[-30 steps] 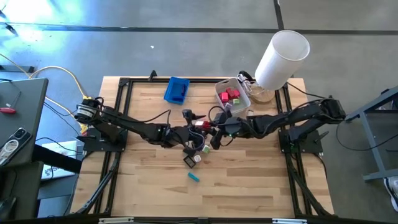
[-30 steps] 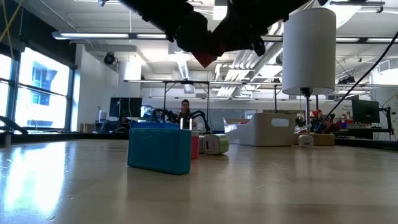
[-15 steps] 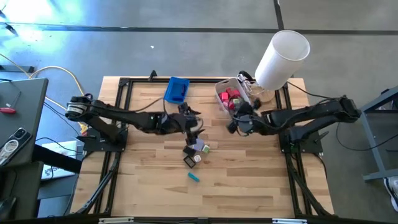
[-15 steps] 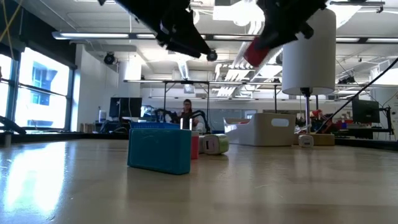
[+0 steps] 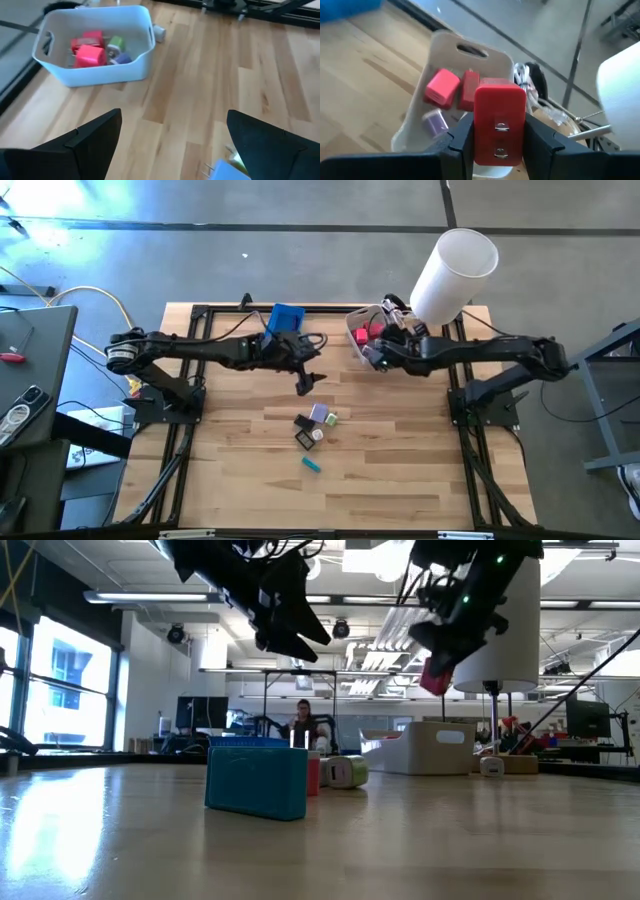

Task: Pick & Place Office items
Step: Put the red charger adapter into the white bin, then put the top black digital timer into the blue bin

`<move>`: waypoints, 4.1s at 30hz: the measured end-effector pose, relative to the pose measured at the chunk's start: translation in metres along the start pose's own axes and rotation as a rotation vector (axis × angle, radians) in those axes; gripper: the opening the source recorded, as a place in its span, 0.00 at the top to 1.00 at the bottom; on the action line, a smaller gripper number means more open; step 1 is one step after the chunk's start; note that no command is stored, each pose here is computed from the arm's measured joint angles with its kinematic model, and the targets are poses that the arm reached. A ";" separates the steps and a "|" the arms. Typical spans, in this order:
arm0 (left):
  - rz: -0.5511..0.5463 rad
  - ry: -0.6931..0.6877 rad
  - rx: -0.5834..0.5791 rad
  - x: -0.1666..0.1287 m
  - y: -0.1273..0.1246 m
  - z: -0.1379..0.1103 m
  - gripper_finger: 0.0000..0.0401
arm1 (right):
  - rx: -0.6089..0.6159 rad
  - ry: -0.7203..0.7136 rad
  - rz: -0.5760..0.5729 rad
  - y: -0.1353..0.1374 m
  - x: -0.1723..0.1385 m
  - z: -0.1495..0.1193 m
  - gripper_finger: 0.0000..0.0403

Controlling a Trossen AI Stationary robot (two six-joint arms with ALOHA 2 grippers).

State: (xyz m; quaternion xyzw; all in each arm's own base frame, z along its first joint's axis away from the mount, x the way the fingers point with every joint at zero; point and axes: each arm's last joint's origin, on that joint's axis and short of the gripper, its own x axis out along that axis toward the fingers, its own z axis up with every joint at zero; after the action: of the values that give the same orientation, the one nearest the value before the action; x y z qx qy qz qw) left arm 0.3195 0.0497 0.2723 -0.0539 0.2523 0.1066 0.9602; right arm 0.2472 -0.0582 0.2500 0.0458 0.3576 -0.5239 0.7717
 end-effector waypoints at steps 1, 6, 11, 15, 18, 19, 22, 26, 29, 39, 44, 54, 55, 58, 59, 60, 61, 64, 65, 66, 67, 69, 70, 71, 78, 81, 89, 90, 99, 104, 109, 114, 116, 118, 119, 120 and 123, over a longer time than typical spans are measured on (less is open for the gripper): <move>-0.014 0.002 -0.004 0.000 0.000 0.000 0.12 | -0.008 0.011 -0.010 0.002 0.005 0.000 0.72; -0.038 0.005 -0.015 0.000 -0.001 0.000 0.12 | -0.037 0.043 -0.047 0.013 0.028 -0.003 0.72; -0.040 0.017 -0.016 0.000 -0.002 -0.002 0.12 | -0.075 0.051 -0.066 0.026 0.050 -0.005 0.72; -0.050 0.026 -0.016 0.000 -0.006 -0.003 0.12 | -0.099 0.071 -0.094 0.028 0.065 -0.007 0.72; -0.059 0.048 -0.027 0.000 -0.010 -0.005 0.12 | -0.104 0.088 -0.123 0.025 0.076 -0.006 0.72; -0.061 0.056 -0.026 -0.001 -0.011 -0.006 0.12 | -0.102 0.095 -0.131 0.024 0.080 -0.006 0.72; -0.069 0.079 -0.018 -0.001 -0.015 -0.009 0.12 | -0.100 0.104 -0.145 0.022 0.090 -0.006 0.72; -0.079 0.090 -0.018 -0.001 -0.019 -0.010 0.12 | -0.100 0.108 -0.148 0.021 0.098 -0.005 0.72; -0.087 0.090 -0.032 -0.002 -0.022 -0.011 0.12 | -0.092 0.109 -0.139 0.021 0.100 -0.004 0.72; -0.124 0.091 -0.036 -0.004 -0.037 -0.012 0.12 | -0.047 0.167 -0.058 0.015 0.108 -0.003 0.71; -0.144 0.094 -0.031 -0.005 -0.045 -0.013 0.12 | -0.018 0.213 -0.001 0.010 0.114 -0.002 0.72; -0.182 0.114 -0.014 -0.008 -0.060 -0.017 0.12 | 0.031 0.285 0.083 0.005 0.119 -0.004 0.50; -0.187 0.115 -0.014 -0.009 -0.061 -0.017 0.12 | 0.028 0.284 0.085 0.006 0.119 -0.004 0.48; -0.198 0.117 -0.021 -0.010 -0.065 -0.018 0.12 | 0.026 0.282 0.088 0.007 0.118 -0.004 0.46; -0.199 0.118 -0.026 -0.010 -0.065 -0.018 0.12 | 0.025 0.281 0.090 0.008 0.117 -0.004 0.45; -0.198 0.119 -0.034 -0.010 -0.065 -0.018 0.12 | 0.026 0.283 0.091 0.008 0.116 -0.005 0.44; -0.197 0.119 -0.040 -0.010 -0.065 -0.018 0.12 | 0.029 0.283 0.092 0.009 0.115 -0.005 0.44; -0.190 0.119 -0.045 -0.009 -0.063 -0.018 0.12 | 0.018 0.273 0.103 0.011 0.109 -0.004 0.43; -0.187 0.118 -0.047 -0.009 -0.062 -0.017 0.12 | 0.008 0.264 0.110 0.011 0.106 -0.003 0.43; -0.184 0.118 -0.049 -0.009 -0.060 -0.017 0.12 | 0.004 0.254 0.117 0.010 0.102 -0.001 0.43; -0.181 0.117 -0.051 -0.008 -0.059 -0.017 0.12 | 0.005 0.240 0.126 0.009 0.098 0.001 0.43; -0.174 0.116 -0.056 -0.008 -0.057 -0.017 0.12 | 0.012 0.204 0.145 0.005 0.087 0.007 0.43; -0.171 0.115 -0.058 -0.008 -0.056 -0.016 0.12 | 0.018 0.182 0.155 0.003 0.081 0.010 0.43; -0.168 0.115 -0.060 -0.007 -0.055 -0.016 0.12 | 0.026 0.161 0.166 0.000 0.074 0.013 0.43; -0.147 0.132 -0.087 -0.007 -0.049 -0.017 0.12 | 0.048 0.053 0.323 -0.023 0.012 0.025 0.43; -0.140 0.163 -0.086 -0.007 -0.048 -0.020 0.12 | 0.038 0.039 0.485 -0.033 -0.015 0.024 0.43; -0.133 0.198 -0.082 -0.008 -0.048 -0.023 0.12 | 0.015 0.107 0.849 -0.051 -0.066 0.010 0.43; -0.134 0.202 -0.081 -0.008 -0.048 -0.024 0.12 | 0.011 0.139 0.877 -0.052 -0.070 0.006 0.43; -0.129 0.313 -0.078 -0.010 -0.048 -0.034 0.12 | -0.030 0.435 0.929 -0.044 -0.087 -0.022 0.43; -0.108 0.467 -0.152 -0.015 -0.051 -0.048 0.12 | -0.096 0.388 0.901 -0.032 -0.094 -0.027 0.43; -0.123 0.585 -0.055 -0.022 -0.058 -0.060 0.12 | -0.153 0.354 0.869 -0.018 -0.097 -0.033 0.43; -0.127 0.575 0.099 -0.023 -0.067 -0.063 0.12 | -0.209 0.337 0.841 -0.001 -0.095 -0.037 0.43; -0.073 0.574 0.165 -0.020 -0.071 -0.067 0.12 | -0.238 0.332 0.823 0.006 -0.093 -0.039 0.43; -0.048 0.573 0.232 -0.016 -0.074 -0.071 0.12 | -0.255 0.333 0.800 0.013 -0.090 -0.041 0.43; -0.057 0.569 0.277 -0.014 -0.077 -0.072 0.12 | -0.265 0.337 0.788 0.016 -0.088 -0.043 0.43; -0.067 0.573 0.327 -0.012 -0.078 -0.074 0.12 | -0.276 0.341 0.779 0.020 -0.087 -0.044 0.43; -0.110 0.589 0.469 -0.006 -0.083 -0.080 0.12 | -0.316 0.353 0.766 0.029 -0.084 -0.048 0.43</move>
State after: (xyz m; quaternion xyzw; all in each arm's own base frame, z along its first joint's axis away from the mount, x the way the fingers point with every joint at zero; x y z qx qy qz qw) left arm 0.2960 -0.0440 0.2104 0.1258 0.5317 -0.0258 0.8372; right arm 0.2305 0.0411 0.2559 0.1450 0.5166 -0.1234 0.8348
